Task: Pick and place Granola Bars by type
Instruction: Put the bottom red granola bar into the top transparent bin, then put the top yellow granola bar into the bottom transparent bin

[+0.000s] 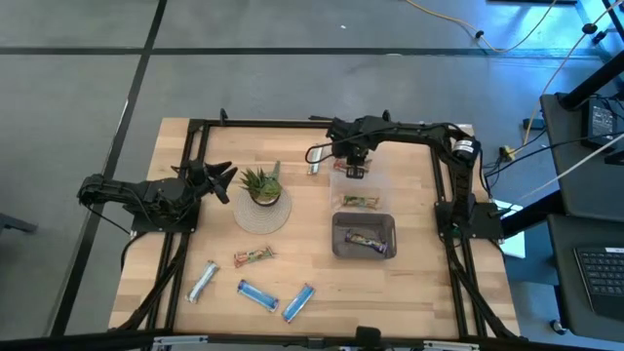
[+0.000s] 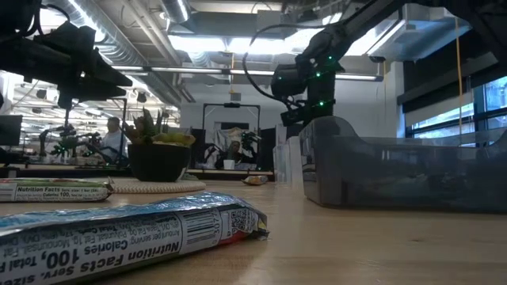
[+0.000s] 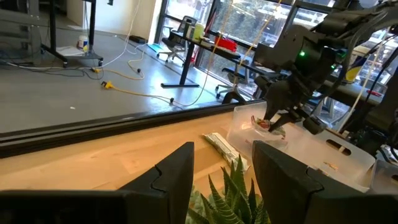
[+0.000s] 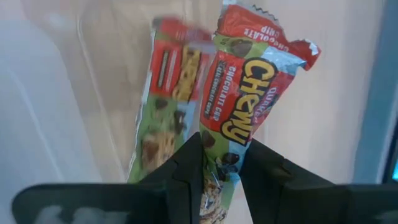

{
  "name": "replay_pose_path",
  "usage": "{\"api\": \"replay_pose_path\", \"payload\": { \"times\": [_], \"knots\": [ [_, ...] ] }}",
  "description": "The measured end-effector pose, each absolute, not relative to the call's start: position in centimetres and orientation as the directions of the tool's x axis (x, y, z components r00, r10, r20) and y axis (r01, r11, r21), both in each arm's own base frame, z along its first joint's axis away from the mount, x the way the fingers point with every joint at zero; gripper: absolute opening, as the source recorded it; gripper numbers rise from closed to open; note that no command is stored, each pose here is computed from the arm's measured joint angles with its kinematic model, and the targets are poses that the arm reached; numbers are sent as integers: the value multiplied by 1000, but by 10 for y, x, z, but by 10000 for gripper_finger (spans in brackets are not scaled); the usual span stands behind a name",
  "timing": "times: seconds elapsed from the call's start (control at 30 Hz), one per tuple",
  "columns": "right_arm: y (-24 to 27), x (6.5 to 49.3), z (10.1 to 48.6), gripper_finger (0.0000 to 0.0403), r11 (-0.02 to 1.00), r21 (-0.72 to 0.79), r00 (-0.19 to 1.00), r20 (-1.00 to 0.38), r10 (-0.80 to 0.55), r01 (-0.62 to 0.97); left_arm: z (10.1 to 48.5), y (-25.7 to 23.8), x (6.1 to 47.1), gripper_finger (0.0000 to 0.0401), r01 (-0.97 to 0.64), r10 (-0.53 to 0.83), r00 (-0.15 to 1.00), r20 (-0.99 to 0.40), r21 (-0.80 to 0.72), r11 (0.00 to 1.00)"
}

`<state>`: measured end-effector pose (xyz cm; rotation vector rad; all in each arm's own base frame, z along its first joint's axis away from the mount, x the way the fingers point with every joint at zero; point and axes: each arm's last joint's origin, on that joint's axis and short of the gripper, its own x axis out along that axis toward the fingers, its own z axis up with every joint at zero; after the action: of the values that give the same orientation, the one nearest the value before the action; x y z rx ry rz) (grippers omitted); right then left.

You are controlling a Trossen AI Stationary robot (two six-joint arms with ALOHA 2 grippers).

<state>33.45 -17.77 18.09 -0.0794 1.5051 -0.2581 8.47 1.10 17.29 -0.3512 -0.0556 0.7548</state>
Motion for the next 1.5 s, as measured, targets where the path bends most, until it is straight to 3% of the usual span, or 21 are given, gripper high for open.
{"api": "replay_pose_path", "payload": {
  "times": [0.23,0.5,0.7,0.87,1.03,1.13,1.27,1.5],
  "knots": [
    [-177,332,181,104,972,-202,22,-978,-206,115,173,11,85,157,-661,679,730,-76,-332,673],
    [-175,329,183,192,974,-201,-20,-980,-200,106,173,11,85,157,-661,679,730,-76,-332,673],
    [-177,333,220,234,977,-195,-53,-980,-191,90,173,11,85,157,-661,679,730,-76,-331,673],
    [-187,347,261,239,944,-328,44,-943,-330,32,173,11,85,157,-661,679,730,-76,-332,673],
    [-194,366,298,240,924,-376,318,-887,-335,-75,173,11,85,157,-661,679,730,-76,-332,673],
    [-196,378,311,240,905,-424,451,-817,-360,-46,173,11,85,157,-661,679,730,-76,-332,673],
    [-193,384,307,240,910,-413,461,-815,-351,-37,173,11,85,157,-661,679,730,-76,-332,673],
    [-184,403,272,240,962,-173,424,-870,-251,214,173,11,85,157,-657,679,730,-76,-349,668]
  ]
}}
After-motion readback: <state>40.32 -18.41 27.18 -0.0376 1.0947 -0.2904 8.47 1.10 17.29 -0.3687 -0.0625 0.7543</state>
